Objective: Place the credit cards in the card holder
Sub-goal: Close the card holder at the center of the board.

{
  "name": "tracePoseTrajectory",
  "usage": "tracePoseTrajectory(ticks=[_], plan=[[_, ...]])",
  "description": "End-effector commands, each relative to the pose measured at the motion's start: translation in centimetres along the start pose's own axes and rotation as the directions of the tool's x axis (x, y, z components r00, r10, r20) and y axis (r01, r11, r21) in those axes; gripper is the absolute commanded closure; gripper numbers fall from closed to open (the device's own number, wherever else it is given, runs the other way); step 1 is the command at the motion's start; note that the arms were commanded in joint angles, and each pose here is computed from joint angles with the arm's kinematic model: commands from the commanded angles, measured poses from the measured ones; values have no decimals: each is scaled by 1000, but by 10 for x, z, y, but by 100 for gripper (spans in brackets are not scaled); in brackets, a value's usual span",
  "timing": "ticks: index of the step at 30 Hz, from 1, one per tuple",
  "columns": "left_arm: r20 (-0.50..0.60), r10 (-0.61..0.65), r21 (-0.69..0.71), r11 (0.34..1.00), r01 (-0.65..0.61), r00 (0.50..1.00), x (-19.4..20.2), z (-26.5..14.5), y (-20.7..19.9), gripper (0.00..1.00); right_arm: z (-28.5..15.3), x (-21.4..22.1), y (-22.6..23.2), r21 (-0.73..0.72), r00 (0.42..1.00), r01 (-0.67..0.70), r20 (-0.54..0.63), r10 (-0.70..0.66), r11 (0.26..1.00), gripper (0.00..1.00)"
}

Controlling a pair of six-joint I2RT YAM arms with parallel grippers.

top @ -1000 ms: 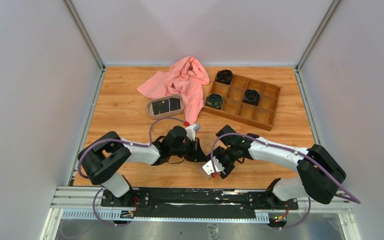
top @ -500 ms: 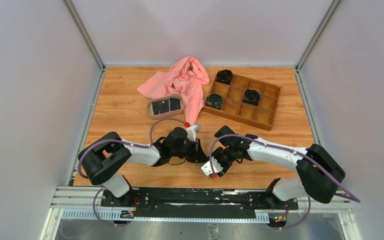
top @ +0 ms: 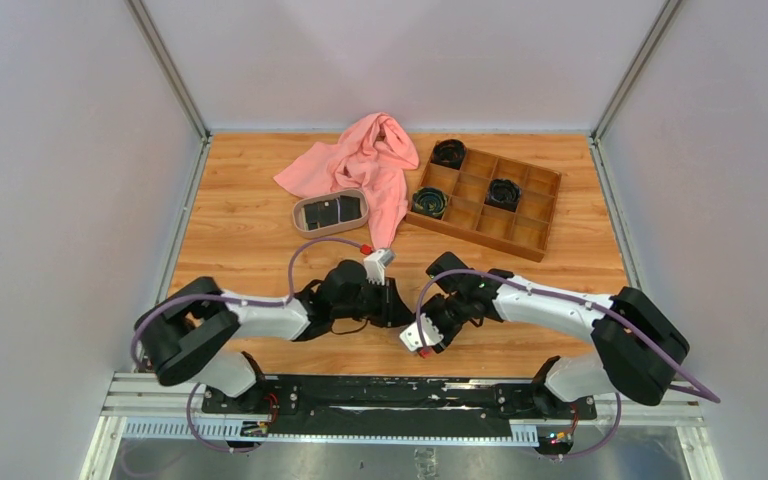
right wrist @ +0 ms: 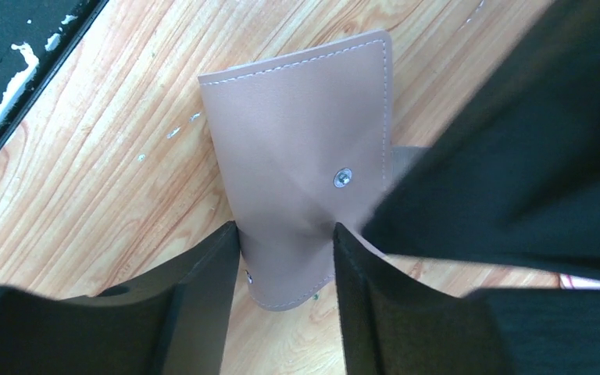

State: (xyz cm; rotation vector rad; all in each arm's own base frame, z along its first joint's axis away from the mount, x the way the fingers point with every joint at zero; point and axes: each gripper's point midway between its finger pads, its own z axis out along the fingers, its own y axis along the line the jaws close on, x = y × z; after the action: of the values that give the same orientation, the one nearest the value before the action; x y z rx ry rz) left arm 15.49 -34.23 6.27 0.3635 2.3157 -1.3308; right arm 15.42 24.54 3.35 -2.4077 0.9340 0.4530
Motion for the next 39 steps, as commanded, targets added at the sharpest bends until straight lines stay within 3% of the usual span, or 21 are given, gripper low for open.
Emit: tracePoseTrajectory(ticks=[1,5,8,14,21,29,34,39], plan=[[141,70,-30,997,-66,987,-30,-23,-10,76,4,5,39,-121,996,-89,-32,85,989,47],[146,62,-60,997,-53,987,-20,-41,-3,65,-5,-8,35,-108,994,-104,6,105,989,33],[121,34,-63,998,-27,992,-4,-48,5,59,-16,-18,28,-109,991,-125,24,128,986,30],[132,31,-83,996,-20,991,13,-63,20,47,-55,-42,-14,-62,958,-221,174,228,973,31],[156,70,-84,995,-57,985,9,-67,20,29,-38,-38,-49,-133,920,-320,194,341,938,44],[80,92,-108,991,-83,992,11,-50,24,35,-21,-23,-54,-190,882,-403,183,435,895,57],[56,90,-106,991,-84,994,9,-41,22,37,-17,-23,-57,-204,869,-419,192,456,885,60],[35,70,-133,989,-64,997,13,-36,30,50,-14,-20,-63,-200,865,-432,183,467,879,61]])
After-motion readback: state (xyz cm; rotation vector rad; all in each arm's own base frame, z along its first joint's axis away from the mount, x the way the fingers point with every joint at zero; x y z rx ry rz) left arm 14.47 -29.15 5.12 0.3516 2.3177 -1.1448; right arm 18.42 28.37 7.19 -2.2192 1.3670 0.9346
